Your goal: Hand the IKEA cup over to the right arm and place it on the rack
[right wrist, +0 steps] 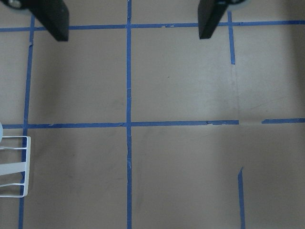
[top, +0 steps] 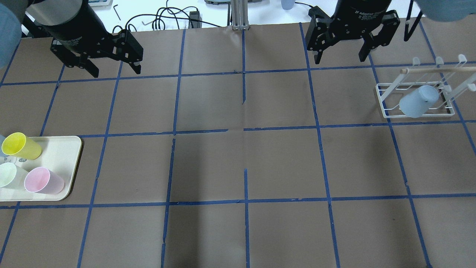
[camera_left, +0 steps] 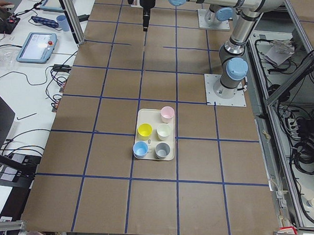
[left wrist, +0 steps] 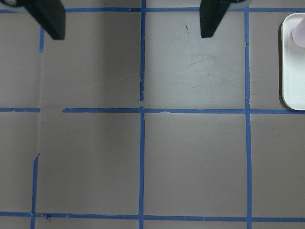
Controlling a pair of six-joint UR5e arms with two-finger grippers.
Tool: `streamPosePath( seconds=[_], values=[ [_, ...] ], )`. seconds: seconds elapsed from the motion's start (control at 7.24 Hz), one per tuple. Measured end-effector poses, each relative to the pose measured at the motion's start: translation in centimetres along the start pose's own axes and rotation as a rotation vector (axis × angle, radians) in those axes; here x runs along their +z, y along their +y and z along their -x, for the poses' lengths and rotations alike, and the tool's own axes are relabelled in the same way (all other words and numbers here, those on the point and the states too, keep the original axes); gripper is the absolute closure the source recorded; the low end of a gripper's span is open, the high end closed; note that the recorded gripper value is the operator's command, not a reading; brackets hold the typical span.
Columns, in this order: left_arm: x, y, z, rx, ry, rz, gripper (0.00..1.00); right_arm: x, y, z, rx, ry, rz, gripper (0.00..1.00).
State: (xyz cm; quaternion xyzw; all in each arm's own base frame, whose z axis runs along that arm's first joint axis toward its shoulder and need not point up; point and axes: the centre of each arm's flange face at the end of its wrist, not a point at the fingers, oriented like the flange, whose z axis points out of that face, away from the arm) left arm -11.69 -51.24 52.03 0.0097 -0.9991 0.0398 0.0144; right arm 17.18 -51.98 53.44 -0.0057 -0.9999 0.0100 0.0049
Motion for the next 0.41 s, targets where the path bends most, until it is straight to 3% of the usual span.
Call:
streamPosePath(
  seconds=[0.41],
  values=[
    [0.0,0.02,-0.07,0.001,-0.001,0.003,0.0,0.0,-0.13,-0.45,0.02,-0.006,0.002,0.0]
  ],
)
